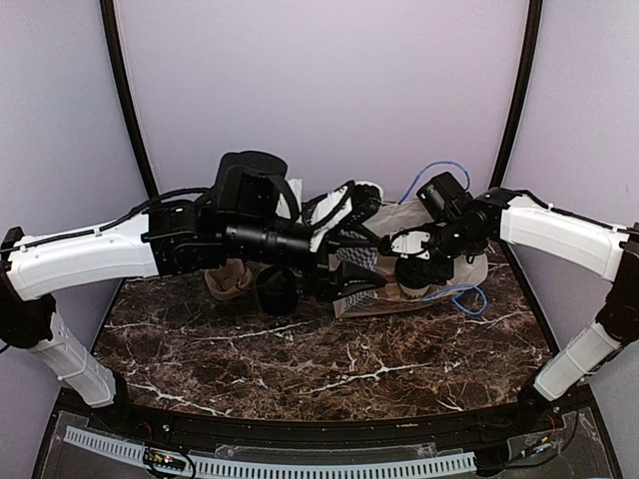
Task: Pack the takeout coffee
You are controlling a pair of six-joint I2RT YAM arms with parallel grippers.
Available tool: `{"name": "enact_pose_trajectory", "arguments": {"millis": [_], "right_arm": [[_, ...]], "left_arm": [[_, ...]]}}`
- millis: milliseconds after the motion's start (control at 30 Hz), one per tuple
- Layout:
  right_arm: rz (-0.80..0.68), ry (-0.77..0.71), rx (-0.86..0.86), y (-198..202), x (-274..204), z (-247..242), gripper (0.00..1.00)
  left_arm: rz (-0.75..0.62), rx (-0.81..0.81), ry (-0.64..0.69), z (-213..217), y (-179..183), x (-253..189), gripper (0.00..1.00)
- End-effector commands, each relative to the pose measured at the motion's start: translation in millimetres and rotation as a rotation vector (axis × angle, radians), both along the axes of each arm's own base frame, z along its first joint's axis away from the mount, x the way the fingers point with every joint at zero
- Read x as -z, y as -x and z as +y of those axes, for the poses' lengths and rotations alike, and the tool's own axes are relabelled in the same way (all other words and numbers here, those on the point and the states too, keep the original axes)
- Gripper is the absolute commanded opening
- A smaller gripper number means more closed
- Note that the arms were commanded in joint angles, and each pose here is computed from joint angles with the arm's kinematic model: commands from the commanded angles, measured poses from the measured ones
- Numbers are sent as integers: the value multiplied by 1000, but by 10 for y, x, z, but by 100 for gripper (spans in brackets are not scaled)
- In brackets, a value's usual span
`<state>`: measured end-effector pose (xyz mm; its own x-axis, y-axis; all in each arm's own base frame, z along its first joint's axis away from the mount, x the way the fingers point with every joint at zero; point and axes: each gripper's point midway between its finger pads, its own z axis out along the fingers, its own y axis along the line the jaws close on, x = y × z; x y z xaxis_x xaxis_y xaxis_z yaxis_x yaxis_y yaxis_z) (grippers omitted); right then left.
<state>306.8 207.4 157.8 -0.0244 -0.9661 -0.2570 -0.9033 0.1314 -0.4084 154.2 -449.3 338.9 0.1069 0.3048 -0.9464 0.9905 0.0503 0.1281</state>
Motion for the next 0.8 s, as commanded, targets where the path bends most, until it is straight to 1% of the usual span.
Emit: {"name": "enact_pose_trajectory", "arguments": {"millis": [0,167,200,233,267,300,333,367,400,433,467,533,700,733,767], "right_arm": [[117,3,28,106,189,-11,55],[141,2,38,122,242,-11,56],[146,5,37,134,254,-13,56],[150,7,38,139,265,-18,56],[152,9,38,145,271,-21,56],[154,11,38,150,282,-26,56],[155,11,38,155,282,-29,56],[156,10,40,161,282,-35,56],[157,10,40,165,283,-34,56],[158,8,40,168,285,-32,56],[159,7,41,172,286,-32,56],[164,5,43,182,289,-32,56],[163,12,45,174,305,-43,56],[162,11,44,173,303,-38,56],[159,8,46,166,298,-36,56]], "left_arm": [[-132,-11,-201,-209,-102,412,69],[-223,2,-273,-588,-125,494,67],[-221,9,-326,-632,-138,659,65],[-244,-19,-320,-691,-194,542,64],[-229,-19,-398,-715,-221,782,62],[-248,-44,-400,-754,-269,696,60],[-241,-54,-466,-749,-304,886,58],[-258,-83,-471,-766,-350,828,57],[-250,-82,-519,-750,-355,966,56],[-257,-90,-524,-756,-356,945,55],[-253,-85,-549,-743,-344,1013,53],[-258,-91,-573,-727,-338,1052,48],[-273,-101,-579,-727,-348,1025,23],[-279,-104,-577,-731,-358,1011,21],[-284,-104,-576,-734,-364,1004,16]]}}
